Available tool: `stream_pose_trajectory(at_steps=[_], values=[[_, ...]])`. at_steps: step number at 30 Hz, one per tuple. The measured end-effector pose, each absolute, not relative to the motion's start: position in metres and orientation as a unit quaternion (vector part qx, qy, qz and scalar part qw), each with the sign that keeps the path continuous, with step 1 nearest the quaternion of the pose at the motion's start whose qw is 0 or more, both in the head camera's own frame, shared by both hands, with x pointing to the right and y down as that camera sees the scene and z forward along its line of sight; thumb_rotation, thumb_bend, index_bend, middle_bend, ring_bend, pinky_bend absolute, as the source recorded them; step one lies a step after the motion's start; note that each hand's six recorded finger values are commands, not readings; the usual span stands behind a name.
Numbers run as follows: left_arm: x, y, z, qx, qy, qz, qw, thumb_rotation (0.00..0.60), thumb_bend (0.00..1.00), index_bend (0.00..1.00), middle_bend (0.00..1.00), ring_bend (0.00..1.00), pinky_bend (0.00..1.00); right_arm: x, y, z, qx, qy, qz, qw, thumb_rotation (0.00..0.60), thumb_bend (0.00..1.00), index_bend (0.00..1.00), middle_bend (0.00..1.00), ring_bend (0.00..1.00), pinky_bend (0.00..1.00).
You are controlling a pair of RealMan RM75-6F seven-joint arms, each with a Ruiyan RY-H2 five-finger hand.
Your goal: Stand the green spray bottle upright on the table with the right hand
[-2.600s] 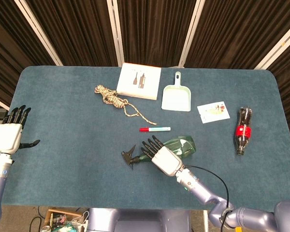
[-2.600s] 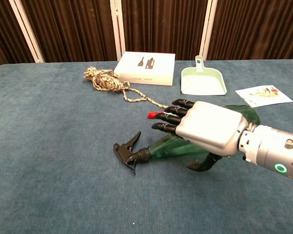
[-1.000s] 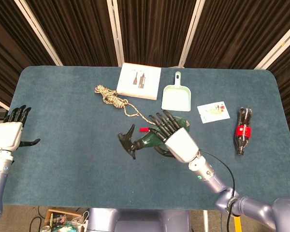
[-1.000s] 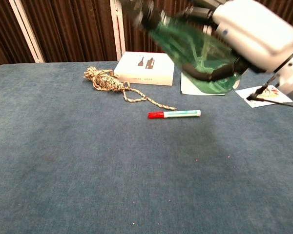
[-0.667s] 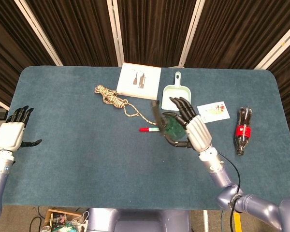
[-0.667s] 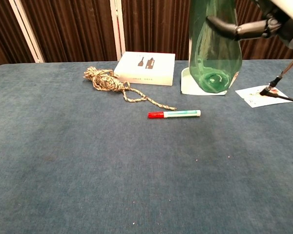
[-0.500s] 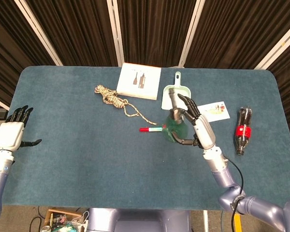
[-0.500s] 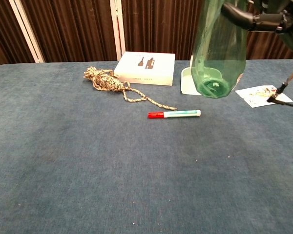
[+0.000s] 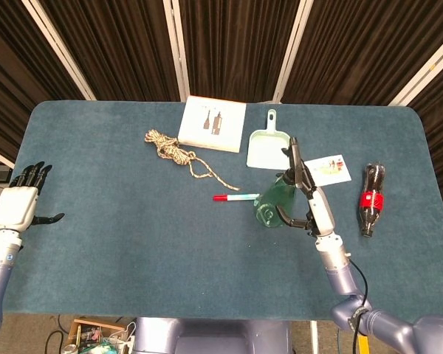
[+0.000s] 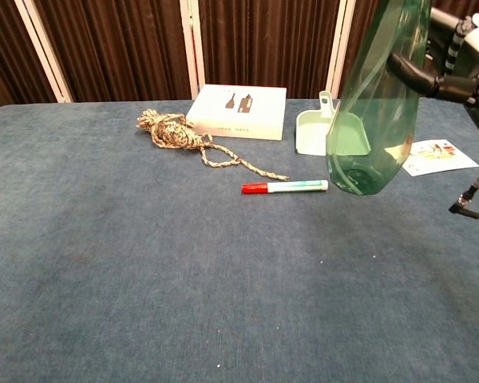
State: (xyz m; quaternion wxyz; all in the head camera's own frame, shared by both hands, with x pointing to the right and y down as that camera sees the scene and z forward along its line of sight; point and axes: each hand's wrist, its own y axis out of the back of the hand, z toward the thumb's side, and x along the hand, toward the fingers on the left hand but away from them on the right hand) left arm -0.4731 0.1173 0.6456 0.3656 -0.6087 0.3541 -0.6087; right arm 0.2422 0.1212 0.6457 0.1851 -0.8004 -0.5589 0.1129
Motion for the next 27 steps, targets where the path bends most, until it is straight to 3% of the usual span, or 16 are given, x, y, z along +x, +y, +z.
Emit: stream_pose_trajectory(at_steps=[9,27], values=[[-0.475,0.118,0.644,-0.609,0.355,-0.607,0.366,0.6,0.06,0.0,0.0,0.0,0.17,0.246,0.142,0.667,-0.794,-0.557,0.127,0.209,0.6,0.61,0.79,0.0,0.0,0.0],[-0.475,0.118,0.645,-0.607,0.355,-0.609,0.367,0.6,0.06,0.0,0.0,0.0,0.17,0.263,0.162,0.7,-0.786,-0.58,0.15,0.152,0.6,0.61,0.78,0.0,0.0,0.0]])
